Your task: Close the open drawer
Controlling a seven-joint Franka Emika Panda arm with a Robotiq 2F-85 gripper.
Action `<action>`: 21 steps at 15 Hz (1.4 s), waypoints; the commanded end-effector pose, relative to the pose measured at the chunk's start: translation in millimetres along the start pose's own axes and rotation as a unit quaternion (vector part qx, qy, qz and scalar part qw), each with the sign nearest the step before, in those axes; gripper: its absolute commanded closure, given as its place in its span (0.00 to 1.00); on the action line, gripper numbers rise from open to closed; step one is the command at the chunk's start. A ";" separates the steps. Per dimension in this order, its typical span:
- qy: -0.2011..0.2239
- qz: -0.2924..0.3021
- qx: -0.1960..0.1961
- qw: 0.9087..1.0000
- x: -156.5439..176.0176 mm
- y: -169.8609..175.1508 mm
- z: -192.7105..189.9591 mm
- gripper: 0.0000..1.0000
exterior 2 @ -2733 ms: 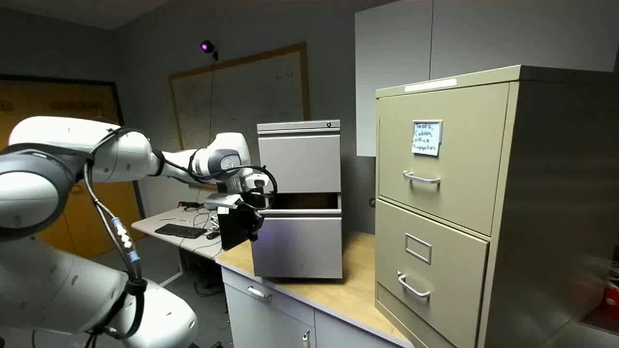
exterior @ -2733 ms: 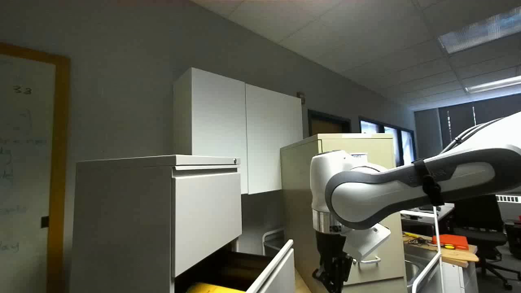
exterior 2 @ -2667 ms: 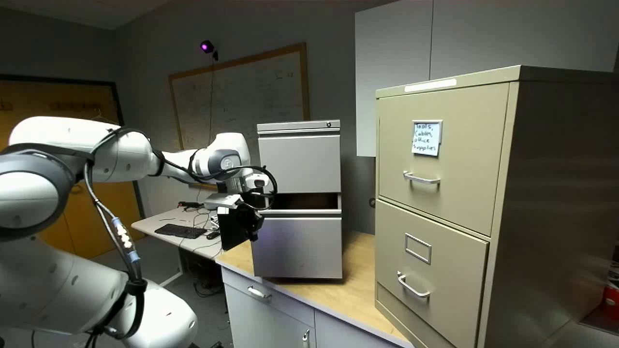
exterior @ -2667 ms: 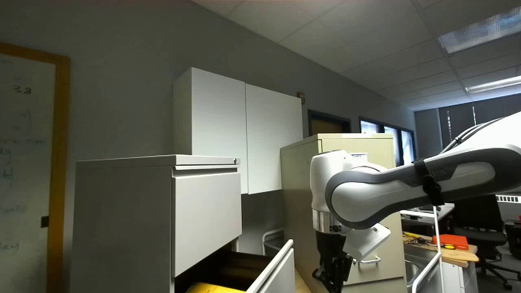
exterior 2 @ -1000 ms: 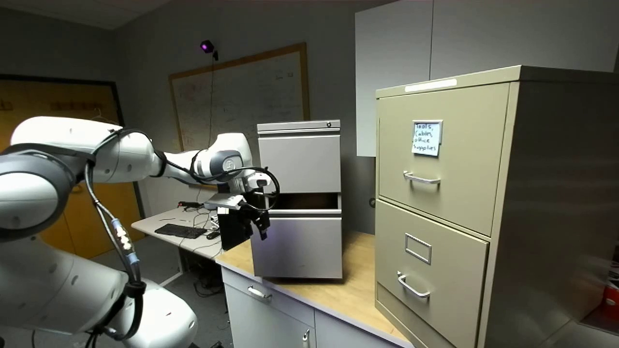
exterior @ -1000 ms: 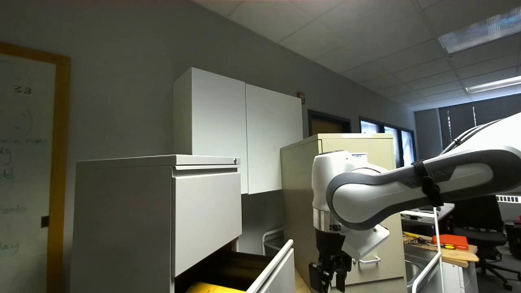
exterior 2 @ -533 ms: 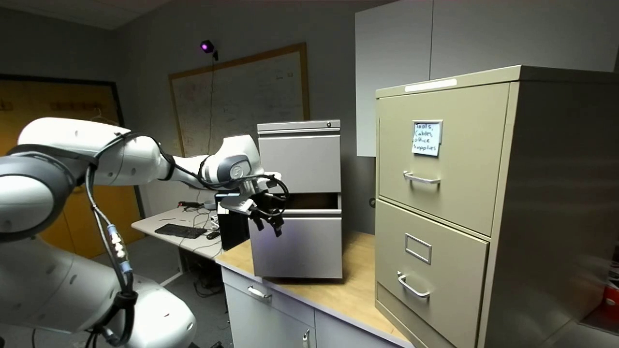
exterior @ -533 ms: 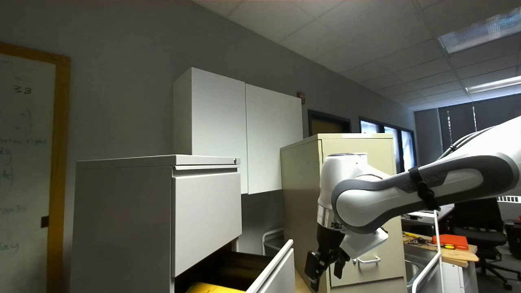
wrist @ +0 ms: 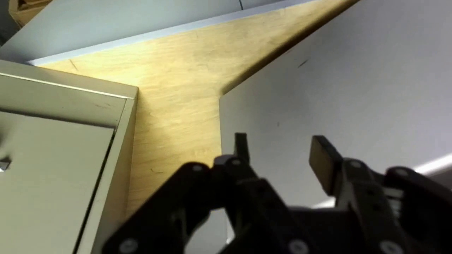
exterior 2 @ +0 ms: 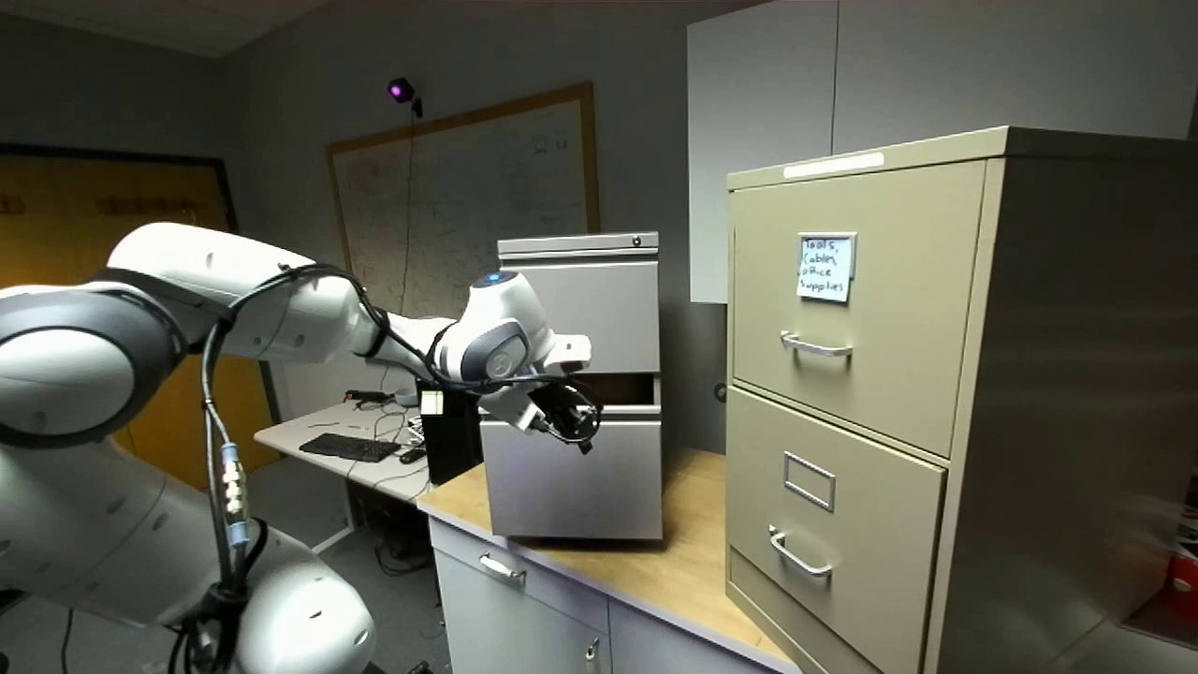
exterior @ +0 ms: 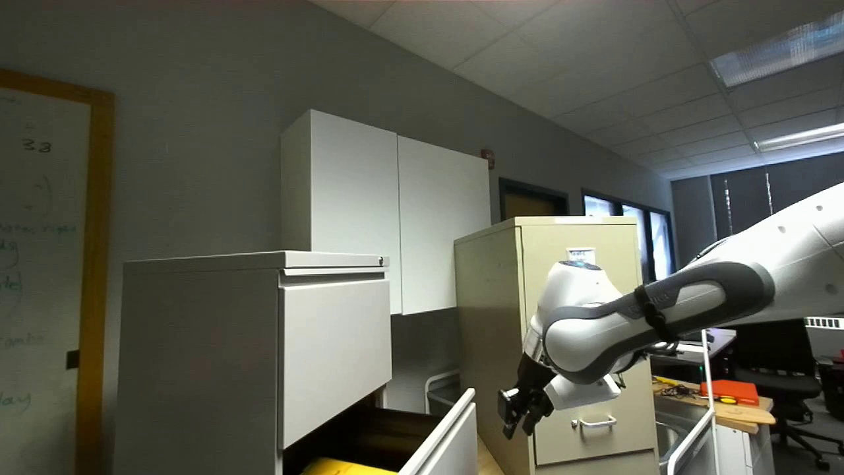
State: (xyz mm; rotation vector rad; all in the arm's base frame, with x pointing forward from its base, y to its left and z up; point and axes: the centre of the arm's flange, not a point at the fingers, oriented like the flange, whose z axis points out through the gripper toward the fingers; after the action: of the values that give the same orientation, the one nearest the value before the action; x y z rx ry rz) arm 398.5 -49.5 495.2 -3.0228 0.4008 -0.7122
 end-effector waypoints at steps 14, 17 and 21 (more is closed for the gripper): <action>0.056 0.181 0.319 0.929 94.3 37.8 87.5 0.95; 0.046 0.186 0.356 0.915 106.4 42.9 97.9 0.94; 0.018 0.186 0.392 0.901 115.5 38.9 118.3 0.94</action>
State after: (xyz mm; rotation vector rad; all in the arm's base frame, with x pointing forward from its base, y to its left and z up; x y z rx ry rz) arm 498.7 -125.8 450.9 -2.1156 0.5461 -0.7186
